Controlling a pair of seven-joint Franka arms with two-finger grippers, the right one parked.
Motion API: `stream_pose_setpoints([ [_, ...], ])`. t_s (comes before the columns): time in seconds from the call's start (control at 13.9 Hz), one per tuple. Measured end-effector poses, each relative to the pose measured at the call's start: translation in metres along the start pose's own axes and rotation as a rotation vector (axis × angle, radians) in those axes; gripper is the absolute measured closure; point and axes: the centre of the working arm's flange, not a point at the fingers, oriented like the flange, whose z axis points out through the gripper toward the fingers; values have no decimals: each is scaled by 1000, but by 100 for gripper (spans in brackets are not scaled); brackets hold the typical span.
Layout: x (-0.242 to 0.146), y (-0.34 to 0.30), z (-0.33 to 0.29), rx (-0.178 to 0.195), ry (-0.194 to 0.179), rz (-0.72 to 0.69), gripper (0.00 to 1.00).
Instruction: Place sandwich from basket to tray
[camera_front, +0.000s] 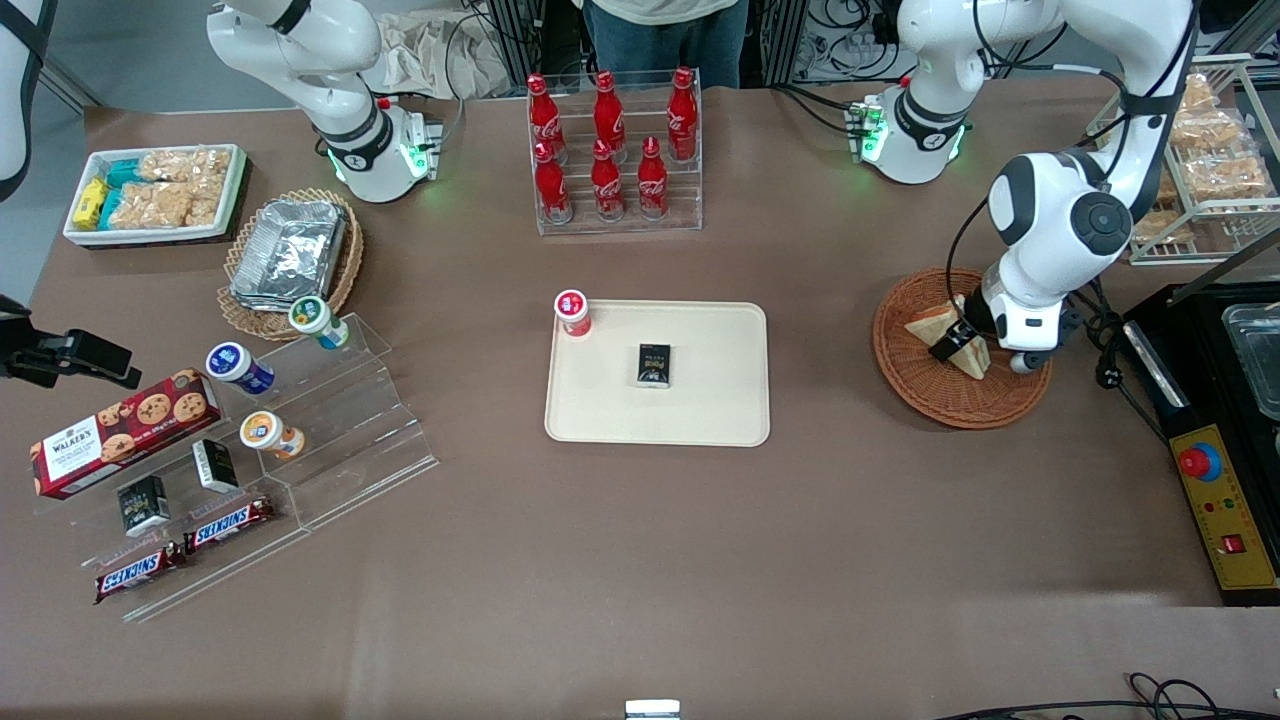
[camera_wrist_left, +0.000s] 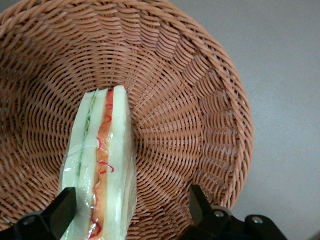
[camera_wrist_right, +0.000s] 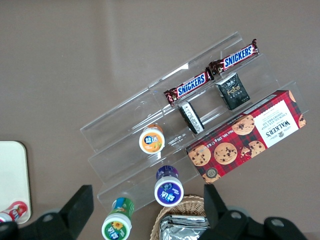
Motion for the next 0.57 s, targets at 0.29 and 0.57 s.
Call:
stream_pose_setpoints([
  [0.29,2,5,-30,-19,33,5,0],
  [0.57,-11,-1,-76,15,25,14,0],
])
